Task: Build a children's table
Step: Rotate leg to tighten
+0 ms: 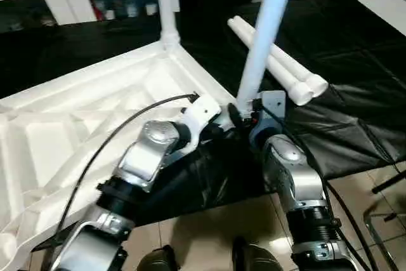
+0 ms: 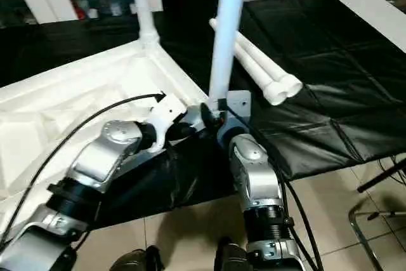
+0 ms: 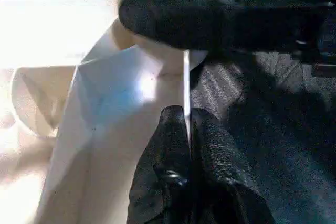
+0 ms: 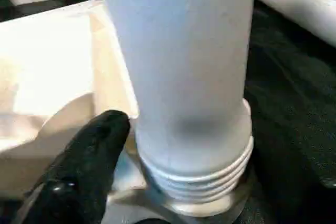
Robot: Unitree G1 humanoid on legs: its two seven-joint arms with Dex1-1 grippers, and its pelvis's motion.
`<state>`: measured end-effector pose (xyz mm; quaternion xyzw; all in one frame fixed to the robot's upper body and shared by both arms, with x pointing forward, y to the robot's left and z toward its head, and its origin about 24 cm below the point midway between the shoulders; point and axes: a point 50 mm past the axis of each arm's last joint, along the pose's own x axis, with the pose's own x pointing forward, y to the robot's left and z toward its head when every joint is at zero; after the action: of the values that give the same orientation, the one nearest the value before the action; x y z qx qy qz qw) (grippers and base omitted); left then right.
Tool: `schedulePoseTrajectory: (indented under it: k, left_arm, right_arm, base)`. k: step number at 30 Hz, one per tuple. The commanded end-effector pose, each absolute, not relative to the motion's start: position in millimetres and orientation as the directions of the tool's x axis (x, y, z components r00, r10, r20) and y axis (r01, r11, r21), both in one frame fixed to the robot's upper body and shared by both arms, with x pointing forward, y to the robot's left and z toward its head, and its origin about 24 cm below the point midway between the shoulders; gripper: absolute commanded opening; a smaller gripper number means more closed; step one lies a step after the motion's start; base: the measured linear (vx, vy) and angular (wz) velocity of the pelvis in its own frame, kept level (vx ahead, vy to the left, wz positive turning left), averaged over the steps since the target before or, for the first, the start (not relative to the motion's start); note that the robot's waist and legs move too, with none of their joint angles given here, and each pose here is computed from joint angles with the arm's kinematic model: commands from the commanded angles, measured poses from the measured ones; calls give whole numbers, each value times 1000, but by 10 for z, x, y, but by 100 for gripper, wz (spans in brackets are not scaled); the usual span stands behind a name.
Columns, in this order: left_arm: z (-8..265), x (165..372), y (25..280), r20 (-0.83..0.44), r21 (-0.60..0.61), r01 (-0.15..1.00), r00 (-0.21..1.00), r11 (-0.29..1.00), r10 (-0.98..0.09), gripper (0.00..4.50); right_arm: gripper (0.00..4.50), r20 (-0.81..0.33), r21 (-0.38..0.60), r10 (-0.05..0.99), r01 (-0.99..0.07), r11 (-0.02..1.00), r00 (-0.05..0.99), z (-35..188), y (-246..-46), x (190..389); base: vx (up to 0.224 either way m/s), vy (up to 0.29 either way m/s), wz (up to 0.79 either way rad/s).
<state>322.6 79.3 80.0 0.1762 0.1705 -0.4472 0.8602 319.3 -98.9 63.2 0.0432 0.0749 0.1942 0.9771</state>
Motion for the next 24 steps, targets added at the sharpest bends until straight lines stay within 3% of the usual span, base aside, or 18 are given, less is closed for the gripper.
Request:
schedulePoseTrajectory:
  k: [1,8,14,17,24]
  left_arm:
    - [844,3169,795,-437,184,879,474,439,-765,0]
    - [762,3075,984,-491,206,939,343,276,-801,0]
    - [762,3038,1073,-532,200,970,228,141,-815,0]
    - [766,2990,1127,-557,160,987,114,28,-823,0]
    - [784,3006,1180,-591,153,986,44,-58,-806,0]
  right_arm:
    - [419,-104,105,555,-545,832,826,658,-911,3118]
    - [446,-140,-26,787,-797,603,601,820,-1261,2984]
    - [446,-170,-34,858,-873,487,485,904,-1355,2982]
    - [446,-204,-40,895,-917,397,396,926,-1364,2987]
    - [446,-213,-36,930,-953,300,301,940,-1330,3033]
  base:
    - [0,0,0]
    - [41,-40,5]
    - [27,-22,1]
    - [0,0,0]
    - [0,0,0]
